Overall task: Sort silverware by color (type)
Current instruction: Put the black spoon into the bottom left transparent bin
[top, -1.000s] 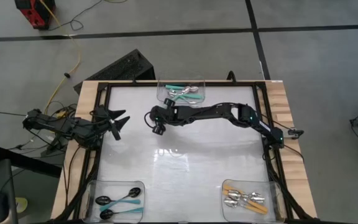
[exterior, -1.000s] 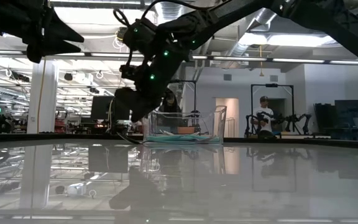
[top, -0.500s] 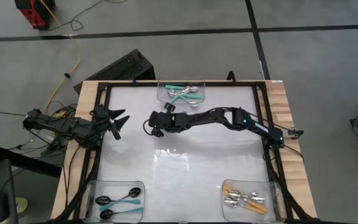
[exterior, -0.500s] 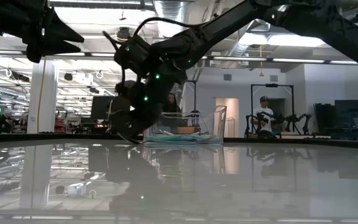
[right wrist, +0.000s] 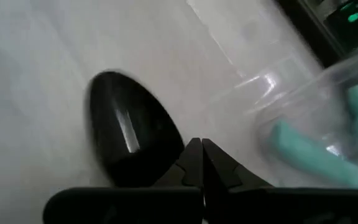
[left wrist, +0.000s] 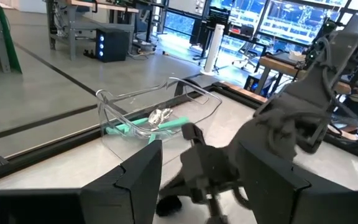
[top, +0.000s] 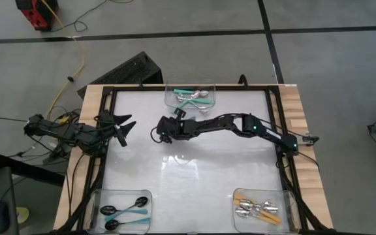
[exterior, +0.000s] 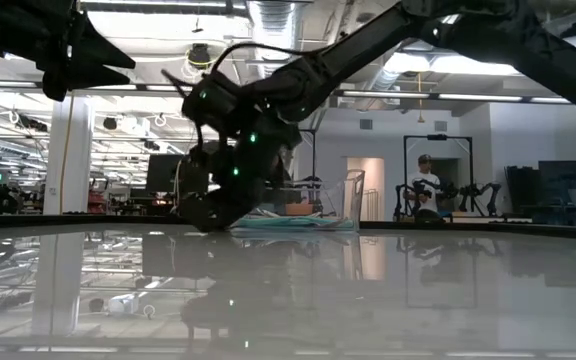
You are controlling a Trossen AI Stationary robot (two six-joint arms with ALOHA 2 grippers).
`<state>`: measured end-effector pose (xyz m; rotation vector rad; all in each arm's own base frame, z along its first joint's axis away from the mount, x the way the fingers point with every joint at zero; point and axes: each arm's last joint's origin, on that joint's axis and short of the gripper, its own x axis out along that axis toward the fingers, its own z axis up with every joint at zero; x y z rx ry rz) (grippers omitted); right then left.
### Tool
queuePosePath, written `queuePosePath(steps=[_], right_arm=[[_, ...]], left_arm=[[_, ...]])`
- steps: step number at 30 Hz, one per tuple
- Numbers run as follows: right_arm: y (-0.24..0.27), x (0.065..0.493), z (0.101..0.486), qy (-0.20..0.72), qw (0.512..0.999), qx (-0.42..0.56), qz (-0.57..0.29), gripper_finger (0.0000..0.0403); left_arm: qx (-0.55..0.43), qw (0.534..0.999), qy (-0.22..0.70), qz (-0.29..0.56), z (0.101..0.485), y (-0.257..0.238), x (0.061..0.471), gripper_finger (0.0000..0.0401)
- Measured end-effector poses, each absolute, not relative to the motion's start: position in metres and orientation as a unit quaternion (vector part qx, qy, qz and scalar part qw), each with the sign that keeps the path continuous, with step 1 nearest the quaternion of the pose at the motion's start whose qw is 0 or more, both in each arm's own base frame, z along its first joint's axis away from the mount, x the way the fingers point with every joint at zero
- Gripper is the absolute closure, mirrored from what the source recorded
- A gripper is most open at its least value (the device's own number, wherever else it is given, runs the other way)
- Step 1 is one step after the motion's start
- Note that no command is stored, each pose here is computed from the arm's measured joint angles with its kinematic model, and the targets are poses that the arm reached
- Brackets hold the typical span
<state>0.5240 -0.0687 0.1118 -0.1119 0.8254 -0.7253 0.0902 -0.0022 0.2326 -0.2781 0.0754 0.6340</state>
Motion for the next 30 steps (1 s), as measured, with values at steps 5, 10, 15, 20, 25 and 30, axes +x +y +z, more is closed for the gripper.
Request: queuePosePath(steps=[5, 10, 15, 20, 25, 30], right_arm=[[-0.066, 0.525, 0.106, 0.391, 0.852, -0.041, -0.344, 0.0387], [-0.048, 0.526, 0.106, 0.393, 0.857, -0.043, -0.331, 0.0387], [-0.02, 0.526, 0.11, 0.387, 0.864, -0.014, -0.321, 0.0387], [0.0, 0.527, 0.111, 0.38, 0.87, -0.003, -0.314, 0.0375], [0.01, 0.529, 0.119, 0.383, 0.874, -0.007, -0.299, 0.0377], [0.012, 0.535, 0.144, 0.39, 0.873, -0.018, -0.292, 0.0357]], left_arm=[[-0.136, 0.94, 0.037, 0.31, 0.233, -0.002, 0.09, 0.0211], [-0.137, 0.94, 0.037, 0.31, 0.233, -0.002, 0.09, 0.0211], [-0.139, 0.94, 0.036, 0.31, 0.233, -0.002, 0.09, 0.0211], [-0.139, 0.94, 0.036, 0.31, 0.233, -0.002, 0.09, 0.0211], [-0.139, 0.94, 0.036, 0.31, 0.233, -0.002, 0.09, 0.0211], [-0.138, 0.94, 0.037, 0.31, 0.233, -0.002, 0.09, 0.0211]])
